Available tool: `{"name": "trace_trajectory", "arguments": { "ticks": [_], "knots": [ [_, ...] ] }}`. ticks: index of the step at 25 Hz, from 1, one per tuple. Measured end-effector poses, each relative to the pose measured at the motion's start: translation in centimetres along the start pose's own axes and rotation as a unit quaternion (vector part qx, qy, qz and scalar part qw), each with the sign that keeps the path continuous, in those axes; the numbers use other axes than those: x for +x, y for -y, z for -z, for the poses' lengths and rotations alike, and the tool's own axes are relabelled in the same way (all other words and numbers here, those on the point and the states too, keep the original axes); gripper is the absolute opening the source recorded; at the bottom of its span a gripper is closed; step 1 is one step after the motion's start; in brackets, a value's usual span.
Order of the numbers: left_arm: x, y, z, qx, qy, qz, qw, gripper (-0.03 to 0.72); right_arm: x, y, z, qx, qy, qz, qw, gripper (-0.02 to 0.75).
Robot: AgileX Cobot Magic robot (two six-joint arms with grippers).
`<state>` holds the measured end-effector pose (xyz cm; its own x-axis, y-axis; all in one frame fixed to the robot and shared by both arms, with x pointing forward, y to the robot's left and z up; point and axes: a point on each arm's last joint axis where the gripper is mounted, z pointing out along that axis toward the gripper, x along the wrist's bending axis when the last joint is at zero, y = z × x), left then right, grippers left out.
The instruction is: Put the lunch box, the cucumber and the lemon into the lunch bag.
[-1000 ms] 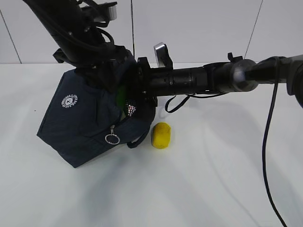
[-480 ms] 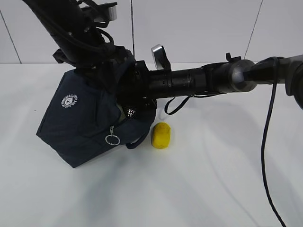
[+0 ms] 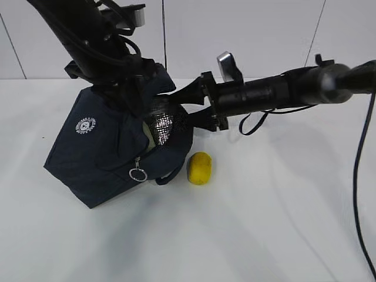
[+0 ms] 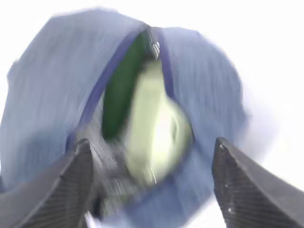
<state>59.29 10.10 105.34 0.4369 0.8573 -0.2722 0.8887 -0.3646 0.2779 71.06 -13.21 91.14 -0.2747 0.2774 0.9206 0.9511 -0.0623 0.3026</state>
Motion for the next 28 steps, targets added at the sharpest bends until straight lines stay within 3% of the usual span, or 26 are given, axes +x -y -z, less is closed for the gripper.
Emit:
{"name": "trace_trajectory", "arguments": {
  "ticks": [6,14,22,28],
  "knots": [
    [0.2,0.0,0.0,0.001,-0.010,-0.004,1.000,0.019,3.1,-1.0,3.6,0.021,0.059,0.040,0.997,0.582],
    [0.5,0.0,0.0,0.001,-0.027,-0.012,1.000,0.019,5.1,0.3,5.2,0.113,0.204,0.045,0.971,0.582],
    [0.8,0.0,0.1,0.001,-0.032,-0.011,0.999,0.019,5.3,3.2,1.4,0.199,0.335,0.043,0.920,0.582],
    [0.8,0.0,0.1,0.003,-0.034,-0.012,0.999,0.019,5.8,4.0,-0.8,0.194,0.373,0.050,0.906,0.572]
  ]
}}
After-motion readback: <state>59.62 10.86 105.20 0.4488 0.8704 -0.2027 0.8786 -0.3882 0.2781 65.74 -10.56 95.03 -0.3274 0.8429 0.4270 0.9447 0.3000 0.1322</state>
